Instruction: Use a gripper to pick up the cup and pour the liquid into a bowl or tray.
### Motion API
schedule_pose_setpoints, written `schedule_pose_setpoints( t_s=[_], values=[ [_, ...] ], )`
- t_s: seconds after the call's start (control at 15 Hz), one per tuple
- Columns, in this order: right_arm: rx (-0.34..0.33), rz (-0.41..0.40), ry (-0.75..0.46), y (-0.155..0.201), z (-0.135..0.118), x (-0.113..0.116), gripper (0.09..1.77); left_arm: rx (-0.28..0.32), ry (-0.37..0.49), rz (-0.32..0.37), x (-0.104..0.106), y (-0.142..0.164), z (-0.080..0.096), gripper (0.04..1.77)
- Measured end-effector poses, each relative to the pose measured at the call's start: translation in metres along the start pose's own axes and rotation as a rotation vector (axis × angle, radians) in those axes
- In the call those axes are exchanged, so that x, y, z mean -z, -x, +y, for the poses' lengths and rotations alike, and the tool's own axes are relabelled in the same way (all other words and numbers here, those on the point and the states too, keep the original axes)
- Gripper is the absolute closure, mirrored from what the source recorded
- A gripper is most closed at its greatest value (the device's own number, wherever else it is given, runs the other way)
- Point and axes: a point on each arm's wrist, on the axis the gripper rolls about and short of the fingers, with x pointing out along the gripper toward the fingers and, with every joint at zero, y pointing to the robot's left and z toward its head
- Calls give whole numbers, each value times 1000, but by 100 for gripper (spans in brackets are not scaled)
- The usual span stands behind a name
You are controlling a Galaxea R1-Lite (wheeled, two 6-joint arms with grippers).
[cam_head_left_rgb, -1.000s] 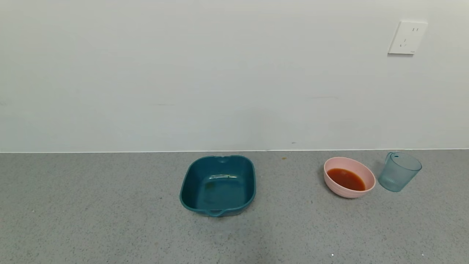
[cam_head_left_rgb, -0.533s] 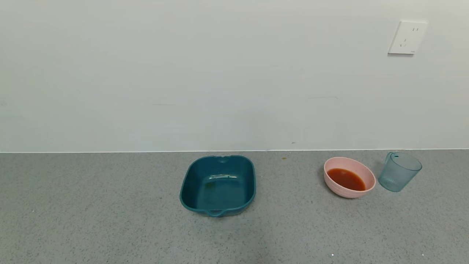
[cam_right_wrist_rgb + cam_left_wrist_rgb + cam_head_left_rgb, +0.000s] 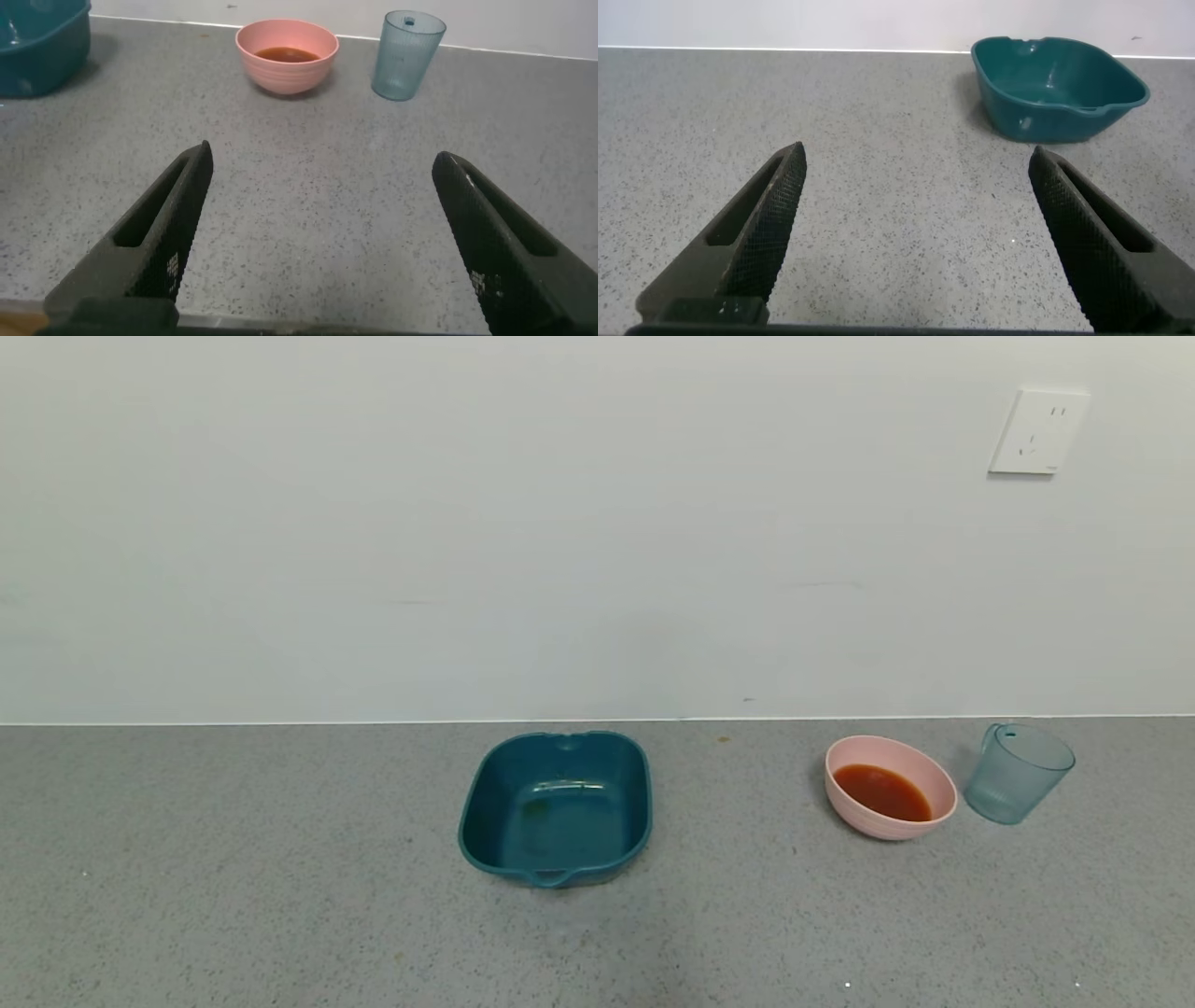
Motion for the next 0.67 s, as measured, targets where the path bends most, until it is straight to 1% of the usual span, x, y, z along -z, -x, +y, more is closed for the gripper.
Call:
schedule_pose_setpoints(
  t_s=[0.67],
  values=[
    [5, 4, 0, 0, 0, 1, 15, 0, 0, 0, 0, 0, 0, 9]
  ],
)
